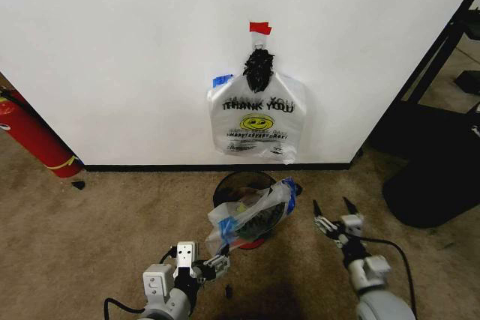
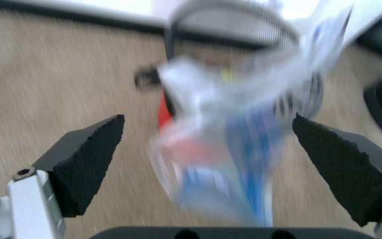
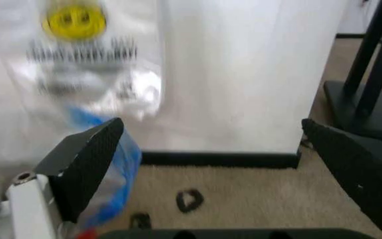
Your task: Pick up the garbage bag from the wall and place it over the trash bin.
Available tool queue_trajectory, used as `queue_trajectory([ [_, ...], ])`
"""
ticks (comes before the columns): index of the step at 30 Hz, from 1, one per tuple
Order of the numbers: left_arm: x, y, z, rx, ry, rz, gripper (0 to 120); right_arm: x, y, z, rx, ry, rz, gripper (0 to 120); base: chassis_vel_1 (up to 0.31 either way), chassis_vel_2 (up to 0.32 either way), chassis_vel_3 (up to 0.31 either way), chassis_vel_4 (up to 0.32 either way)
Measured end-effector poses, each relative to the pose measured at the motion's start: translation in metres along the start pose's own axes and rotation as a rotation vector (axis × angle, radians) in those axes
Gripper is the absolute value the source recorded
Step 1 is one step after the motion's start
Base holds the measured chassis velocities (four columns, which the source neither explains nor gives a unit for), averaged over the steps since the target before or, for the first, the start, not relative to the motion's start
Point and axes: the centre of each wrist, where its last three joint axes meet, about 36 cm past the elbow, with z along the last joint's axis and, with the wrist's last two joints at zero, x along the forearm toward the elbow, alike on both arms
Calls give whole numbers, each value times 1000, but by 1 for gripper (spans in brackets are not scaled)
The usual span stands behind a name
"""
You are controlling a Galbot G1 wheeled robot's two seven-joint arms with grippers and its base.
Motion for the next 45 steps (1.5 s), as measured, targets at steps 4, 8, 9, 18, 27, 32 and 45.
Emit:
queue_trajectory([
  [4, -7, 7, 2, -50, -186, -17, 100, 16, 7, -12, -48, -59, 18, 100, 0, 0, 0, 0],
  [8, -20, 19, 2, -117, -321, 1, 100, 33, 14, -25, -63, -104, 38, 100, 0, 0, 0, 0],
  [9, -23, 22, 1, -135, -350, 7, 100, 36, 16, -28, -60, -117, 41, 100, 0, 0, 0, 0],
  [18, -61, 39, -13, -218, -509, 7, 100, 59, 39, -36, 19, -241, 15, 100, 0, 0, 0, 0],
  [27, -125, 64, -24, -385, -364, 103, 100, 82, 47, -49, 36, -264, 44, 100, 0, 0, 0, 0],
  [32, -160, 67, -49, -435, -274, 177, 100, 89, 50, -48, 43, -258, 60, 100, 0, 0, 0, 0],
  [45, -236, 66, -125, -547, -13, 431, 100, 92, 49, -61, 49, -259, 101, 100, 0, 0, 0, 0],
])
